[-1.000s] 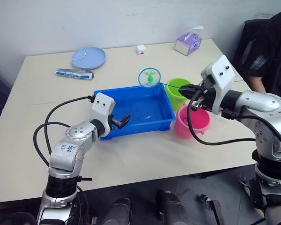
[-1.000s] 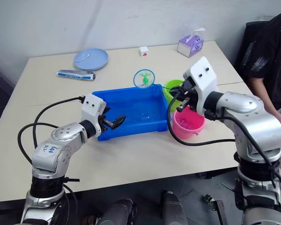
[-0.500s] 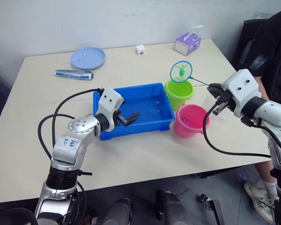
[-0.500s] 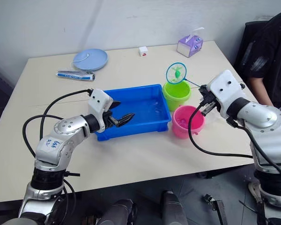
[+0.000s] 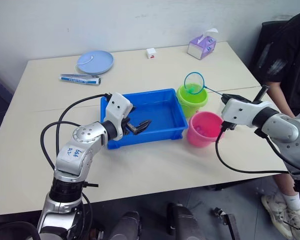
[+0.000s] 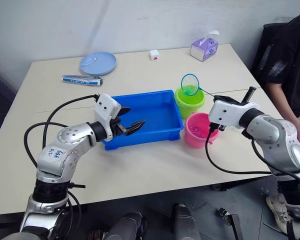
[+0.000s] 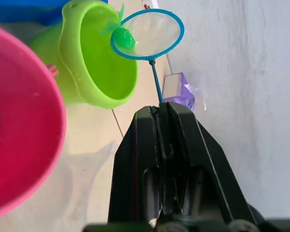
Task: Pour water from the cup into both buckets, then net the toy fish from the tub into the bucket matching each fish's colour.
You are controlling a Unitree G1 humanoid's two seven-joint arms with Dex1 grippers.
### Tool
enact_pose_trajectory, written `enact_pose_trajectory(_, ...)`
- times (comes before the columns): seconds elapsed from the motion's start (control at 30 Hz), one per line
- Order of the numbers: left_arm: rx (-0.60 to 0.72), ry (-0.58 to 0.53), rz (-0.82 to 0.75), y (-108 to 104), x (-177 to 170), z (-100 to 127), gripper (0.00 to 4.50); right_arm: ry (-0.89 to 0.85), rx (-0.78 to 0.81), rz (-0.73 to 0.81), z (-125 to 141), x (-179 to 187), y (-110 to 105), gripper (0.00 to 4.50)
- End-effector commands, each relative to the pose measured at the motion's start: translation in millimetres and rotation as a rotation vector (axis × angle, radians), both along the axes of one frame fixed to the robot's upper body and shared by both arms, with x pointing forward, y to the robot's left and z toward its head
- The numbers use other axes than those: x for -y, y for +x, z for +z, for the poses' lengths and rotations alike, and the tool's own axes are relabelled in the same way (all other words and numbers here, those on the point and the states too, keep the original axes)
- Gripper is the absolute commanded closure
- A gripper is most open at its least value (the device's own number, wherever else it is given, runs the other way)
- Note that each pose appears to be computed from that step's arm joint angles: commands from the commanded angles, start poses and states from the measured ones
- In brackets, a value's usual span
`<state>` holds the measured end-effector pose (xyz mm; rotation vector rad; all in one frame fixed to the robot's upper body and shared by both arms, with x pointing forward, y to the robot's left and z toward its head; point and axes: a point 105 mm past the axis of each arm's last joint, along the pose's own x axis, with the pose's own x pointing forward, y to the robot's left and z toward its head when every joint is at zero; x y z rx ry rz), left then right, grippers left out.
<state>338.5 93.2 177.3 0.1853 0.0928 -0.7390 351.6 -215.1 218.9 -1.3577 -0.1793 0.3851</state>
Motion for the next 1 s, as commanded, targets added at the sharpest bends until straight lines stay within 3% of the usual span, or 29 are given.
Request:
enact_pose_trajectory(0.03,0.050,-0.009,-0.004,-4,0,12,0.20,-0.096,0.093,-0.004,14,5,0,3.74)
enact_pose_trajectory(0.2,0.050,-0.009,-0.001,-4,0,12,0.20,-0.175,0.140,-0.012,17,11,1,3.74)
enact_pose_trajectory(0.33,0.051,-0.011,-0.005,-5,1,13,0.20,-0.345,0.194,0.056,11,1,-4,3.74)
enact_pose_trajectory(0.47,0.051,-0.012,-0.003,-4,0,13,0.20,-0.327,0.254,0.043,25,3,-2,3.74)
enact_pose_trajectory(0.6,0.047,-0.007,-0.003,-3,0,11,0.20,-0.360,0.225,0.042,14,7,0,3.74)
enact_pose_trajectory(0.77,0.046,-0.005,0.003,-4,-3,10,0.20,-0.312,0.234,0.069,19,0,-1,3.74)
enact_pose_trajectory(0.9,0.061,-0.018,0.002,-10,-11,13,0.20,-0.074,0.278,0.081,59,-9,1,3.74)
enact_pose_trajectory(1.0,0.091,-0.035,-0.040,-26,-17,18,0.20,0.050,0.269,0.253,76,-40,-15,3.74)
